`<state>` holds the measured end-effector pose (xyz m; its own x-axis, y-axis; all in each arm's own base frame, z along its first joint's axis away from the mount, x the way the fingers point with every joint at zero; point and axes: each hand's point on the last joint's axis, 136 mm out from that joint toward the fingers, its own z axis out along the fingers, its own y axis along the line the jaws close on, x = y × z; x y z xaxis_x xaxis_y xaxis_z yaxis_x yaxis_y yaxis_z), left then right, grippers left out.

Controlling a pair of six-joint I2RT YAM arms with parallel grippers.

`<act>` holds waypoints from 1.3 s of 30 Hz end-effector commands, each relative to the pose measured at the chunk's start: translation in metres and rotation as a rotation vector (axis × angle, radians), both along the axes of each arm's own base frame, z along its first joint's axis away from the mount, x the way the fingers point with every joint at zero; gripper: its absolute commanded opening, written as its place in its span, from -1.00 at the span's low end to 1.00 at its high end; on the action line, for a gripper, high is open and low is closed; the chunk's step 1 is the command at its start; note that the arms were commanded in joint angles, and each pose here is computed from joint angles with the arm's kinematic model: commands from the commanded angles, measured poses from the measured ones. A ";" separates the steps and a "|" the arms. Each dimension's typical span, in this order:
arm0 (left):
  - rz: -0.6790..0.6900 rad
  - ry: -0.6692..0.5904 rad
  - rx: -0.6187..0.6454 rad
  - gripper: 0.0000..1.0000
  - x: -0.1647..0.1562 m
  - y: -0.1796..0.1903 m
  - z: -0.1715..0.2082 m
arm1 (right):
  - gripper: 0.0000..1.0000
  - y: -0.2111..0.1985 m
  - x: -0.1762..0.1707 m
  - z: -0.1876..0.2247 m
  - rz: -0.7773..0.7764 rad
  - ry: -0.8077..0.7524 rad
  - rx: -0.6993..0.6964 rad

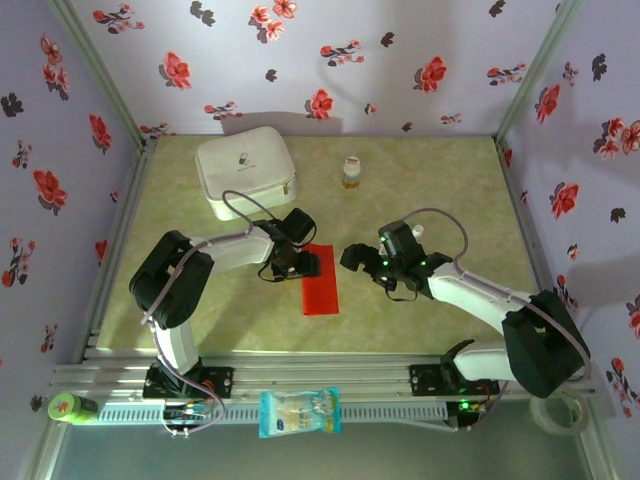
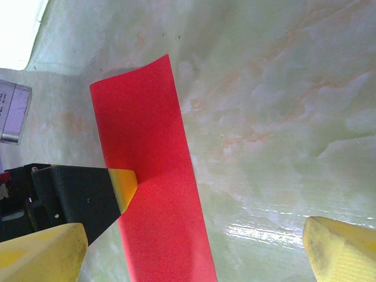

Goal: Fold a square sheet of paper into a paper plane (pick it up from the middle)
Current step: Hold the square sheet of paper at the center of the table.

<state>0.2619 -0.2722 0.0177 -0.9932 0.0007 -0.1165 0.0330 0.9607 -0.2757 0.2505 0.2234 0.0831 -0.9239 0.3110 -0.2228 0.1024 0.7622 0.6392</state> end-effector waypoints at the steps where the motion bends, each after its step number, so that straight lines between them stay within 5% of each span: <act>1: -0.007 0.051 0.120 0.32 -0.012 0.020 -0.052 | 0.89 0.001 -0.001 0.001 0.001 0.001 -0.001; 15: -0.023 0.052 0.123 0.32 -0.013 0.019 -0.053 | 0.24 0.001 -0.003 -0.004 0.001 0.014 -0.015; 24: -0.023 0.054 0.122 0.31 -0.013 0.018 -0.054 | -0.98 0.033 0.001 -0.014 0.082 0.057 0.050; 39: -0.014 0.054 0.120 0.32 -0.012 0.017 -0.056 | -1.00 0.079 0.013 -0.041 0.145 0.117 0.049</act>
<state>0.2614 -0.2720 0.0152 -0.9931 0.0059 -0.1172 0.0364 0.9651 -0.2593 0.2585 0.2911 0.0384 -0.9777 0.1841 -0.1014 0.0759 0.7592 0.6465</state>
